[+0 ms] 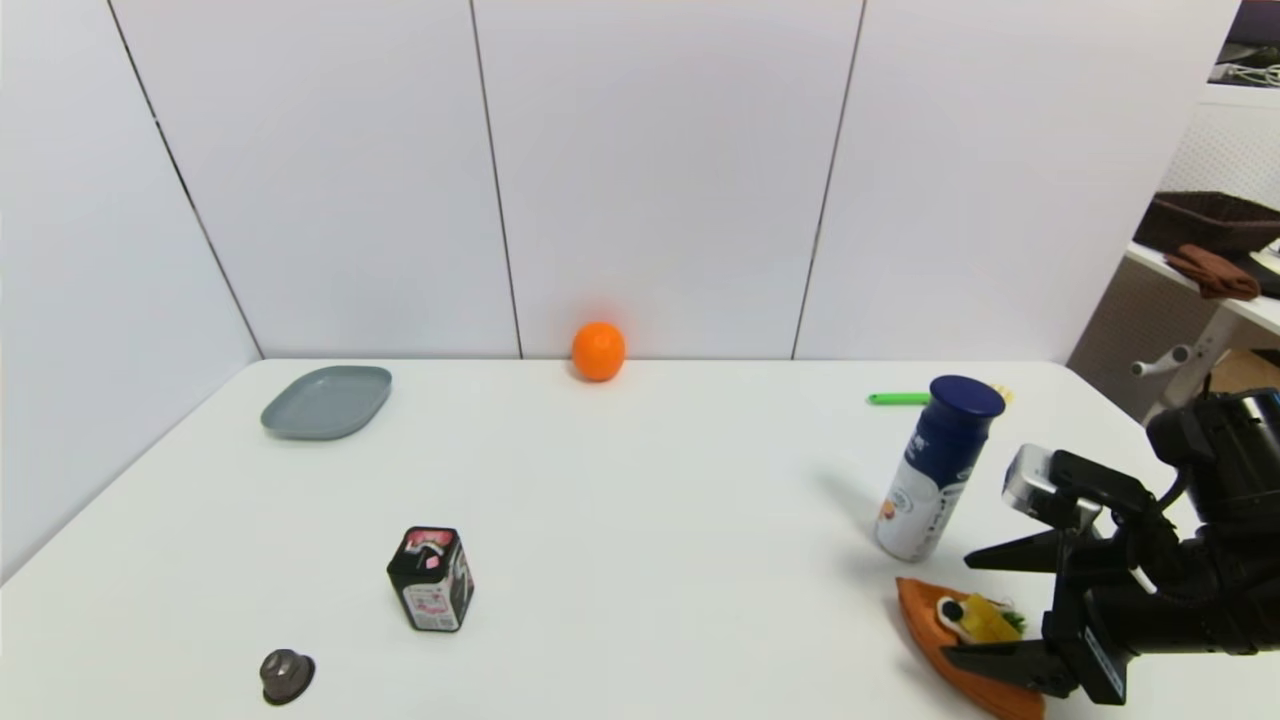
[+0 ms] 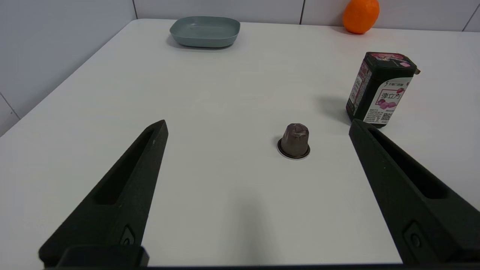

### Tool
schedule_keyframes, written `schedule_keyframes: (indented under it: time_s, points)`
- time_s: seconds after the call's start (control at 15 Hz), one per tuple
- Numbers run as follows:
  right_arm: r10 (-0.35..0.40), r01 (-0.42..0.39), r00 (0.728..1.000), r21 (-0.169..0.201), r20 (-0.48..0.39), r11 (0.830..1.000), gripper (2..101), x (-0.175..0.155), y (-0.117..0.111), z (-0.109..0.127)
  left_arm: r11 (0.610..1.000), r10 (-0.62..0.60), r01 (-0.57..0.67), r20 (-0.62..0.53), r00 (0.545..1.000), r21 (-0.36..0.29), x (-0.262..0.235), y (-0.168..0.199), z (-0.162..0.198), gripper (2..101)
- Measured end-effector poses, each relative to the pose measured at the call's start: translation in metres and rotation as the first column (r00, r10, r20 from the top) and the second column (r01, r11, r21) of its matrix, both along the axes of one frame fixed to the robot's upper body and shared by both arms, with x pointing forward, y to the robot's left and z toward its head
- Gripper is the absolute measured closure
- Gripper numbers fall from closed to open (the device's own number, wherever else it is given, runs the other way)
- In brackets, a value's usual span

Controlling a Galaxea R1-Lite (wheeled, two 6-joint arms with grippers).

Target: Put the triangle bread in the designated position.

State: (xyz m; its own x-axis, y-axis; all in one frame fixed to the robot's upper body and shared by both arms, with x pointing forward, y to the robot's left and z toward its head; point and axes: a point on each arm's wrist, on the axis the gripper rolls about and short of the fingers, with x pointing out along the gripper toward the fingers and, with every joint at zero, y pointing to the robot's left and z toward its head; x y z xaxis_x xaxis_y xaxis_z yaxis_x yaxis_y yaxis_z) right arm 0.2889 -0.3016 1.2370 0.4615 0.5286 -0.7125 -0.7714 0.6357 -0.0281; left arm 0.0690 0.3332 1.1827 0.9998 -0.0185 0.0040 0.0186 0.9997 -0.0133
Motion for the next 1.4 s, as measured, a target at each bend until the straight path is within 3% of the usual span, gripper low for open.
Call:
schedule_keyframes:
  time_s: [0.2, 0.33, 0.53, 0.67, 0.8, 0.93, 1.07, 1.2, 1.4]
  points:
    - [-0.063, 0.063, 0.997, 0.0, 0.039, 0.998, 10.2, -0.008, -0.008, 0.013, 1.0, 0.0, 0.0, 0.0, 1.0, 0.0, 0.0, 0.0, 0.0, 5.3]
    - [-0.152, 0.152, 0.988, -0.008, 0.039, 0.988, 8.9, -0.021, -0.015, 0.022, 1.0, 0.0, 0.0, 0.0, 1.0, 0.0, 0.0, 0.0, 0.0, 5.3]
    - [-0.318, 0.318, 0.948, 0.008, 0.031, 0.948, 7.4, -0.048, -0.02, 0.039, 1.0, 0.0, 0.0, 0.0, 1.0, 0.0, 0.0, 0.0, 0.0, 5.3]
    - [-0.405, 0.401, 0.911, 0.068, 0.071, 0.914, 6.7, -0.068, -0.021, 0.052, 1.0, 0.0, 0.0, 0.0, 1.0, 0.0, 0.0, 0.0, 0.0, 5.3]
    - [-0.474, 0.456, 0.874, 0.156, 0.109, 0.876, 6.2, -0.091, -0.022, 0.063, 1.0, 0.0, 0.0, 0.0, 1.0, 0.0, 0.0, 0.0, 0.0, 5.3]
    - [-0.566, 0.525, 0.811, 0.24, 0.149, 0.816, 5.8, -0.116, -0.025, 0.067, 1.0, 0.0, 0.0, 0.0, 1.0, 0.0, 0.0, 0.0, 0.0, 5.3]
    - [-0.647, 0.586, 0.738, 0.291, 0.194, 0.756, 5.4, -0.138, -0.028, 0.057, 1.0, 0.0, 0.0, 0.0, 1.0, 0.0, 0.0, 0.0, 0.0, 5.3]
    - [-0.678, 0.591, 0.69, 0.345, 0.253, 0.729, 5.2, -0.158, -0.031, 0.038, 1.0, 0.0, 0.0, 0.0, 1.0, 0.0, 0.0, 0.0, 0.0, 5.3]
    - [-0.695, 0.559, 0.637, 0.42, 0.334, 0.715, 5.2, -0.183, -0.033, 0.008, 1.0, 0.0, 0.0, 0.0, 1.0, 0.0, 0.0, 0.0, 0.0, 5.3]
